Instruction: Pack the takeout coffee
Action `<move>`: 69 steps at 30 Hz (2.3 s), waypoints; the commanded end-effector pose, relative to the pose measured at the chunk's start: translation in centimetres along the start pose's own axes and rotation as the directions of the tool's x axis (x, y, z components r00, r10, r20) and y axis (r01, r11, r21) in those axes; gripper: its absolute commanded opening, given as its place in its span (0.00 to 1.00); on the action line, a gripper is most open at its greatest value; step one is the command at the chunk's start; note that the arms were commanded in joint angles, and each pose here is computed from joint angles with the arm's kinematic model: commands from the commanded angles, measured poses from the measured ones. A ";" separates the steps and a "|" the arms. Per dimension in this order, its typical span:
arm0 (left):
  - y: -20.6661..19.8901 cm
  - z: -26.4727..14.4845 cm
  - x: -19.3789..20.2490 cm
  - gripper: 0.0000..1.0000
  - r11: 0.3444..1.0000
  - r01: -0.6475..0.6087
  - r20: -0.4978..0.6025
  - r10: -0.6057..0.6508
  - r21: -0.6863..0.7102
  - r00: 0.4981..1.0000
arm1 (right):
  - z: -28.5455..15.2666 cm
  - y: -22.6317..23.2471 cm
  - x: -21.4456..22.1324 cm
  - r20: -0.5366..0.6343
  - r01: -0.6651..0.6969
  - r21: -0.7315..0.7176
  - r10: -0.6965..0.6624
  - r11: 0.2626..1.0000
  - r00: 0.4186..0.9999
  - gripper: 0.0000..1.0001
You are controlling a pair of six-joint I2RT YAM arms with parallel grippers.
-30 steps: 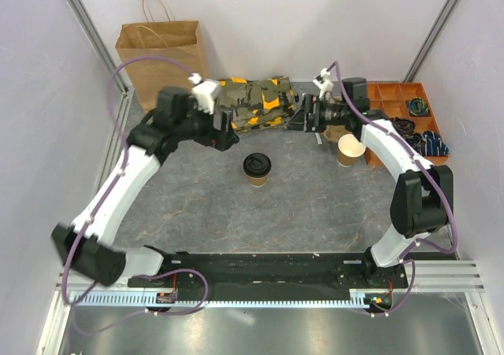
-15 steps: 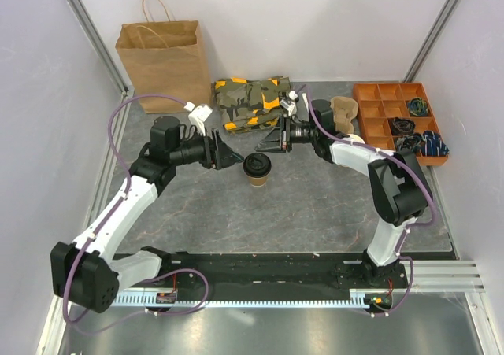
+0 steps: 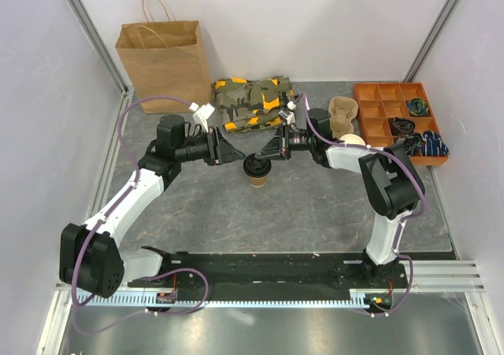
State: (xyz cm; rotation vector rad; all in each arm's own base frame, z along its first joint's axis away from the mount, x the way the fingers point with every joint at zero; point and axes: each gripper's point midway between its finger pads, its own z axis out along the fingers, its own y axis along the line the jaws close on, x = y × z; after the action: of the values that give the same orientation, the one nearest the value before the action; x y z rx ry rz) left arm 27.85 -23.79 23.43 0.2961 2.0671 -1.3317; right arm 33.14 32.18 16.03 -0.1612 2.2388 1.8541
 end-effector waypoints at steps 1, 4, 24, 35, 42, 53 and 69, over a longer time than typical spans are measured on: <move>-0.2 0.3 -0.4 0.45 0.999 0.003 0.016 -0.003 0.032 1.000 | 0.2 -1.2 0.8 -0.029 0.021 -0.002 -0.021 1.000 0.999 0.11; 0.1 0.5 -0.2 0.43 0.999 0.018 0.008 -0.018 0.029 1.000 | 0.2 -2.1 1.3 -0.043 0.010 0.018 -0.009 1.000 0.999 0.10; 1.6 2.2 0.6 0.17 0.994 0.086 -0.038 -0.084 0.063 0.996 | 0.4 -5.8 2.3 -0.089 -0.017 0.112 0.027 0.994 0.996 0.05; 2.7 4.1 0.6 0.02 0.990 0.121 -0.069 -0.116 0.074 0.991 | 0.6 -6.8 2.2 -0.095 -0.026 0.148 0.041 0.989 0.995 0.00; 6.8 6.1 3.3 0.02 0.971 0.238 -0.139 -0.234 0.008 0.962 | 0.7 -7.8 2.6 -0.101 -0.036 0.171 0.054 0.985 0.993 0.00; 10.1 5.9 6.3 0.02 0.937 0.328 -0.166 -0.344 -0.118 0.924 | 0.4 -10.6 3.0 -0.108 -0.051 0.264 0.082 0.963 0.991 0.00; 5.0 2.7 0.1 0.24 0.809 -0.401 -0.338 0.268 -0.429 0.902 | 0.3 -10.5 2.2 -0.091 -0.031 0.298 0.061 0.954 0.994 0.00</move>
State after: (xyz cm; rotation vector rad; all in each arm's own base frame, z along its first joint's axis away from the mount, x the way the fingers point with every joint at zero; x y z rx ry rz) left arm 33.52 -26.09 23.21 0.4480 2.1998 -0.8716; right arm 32.76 31.88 11.30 -0.2613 2.4326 1.7824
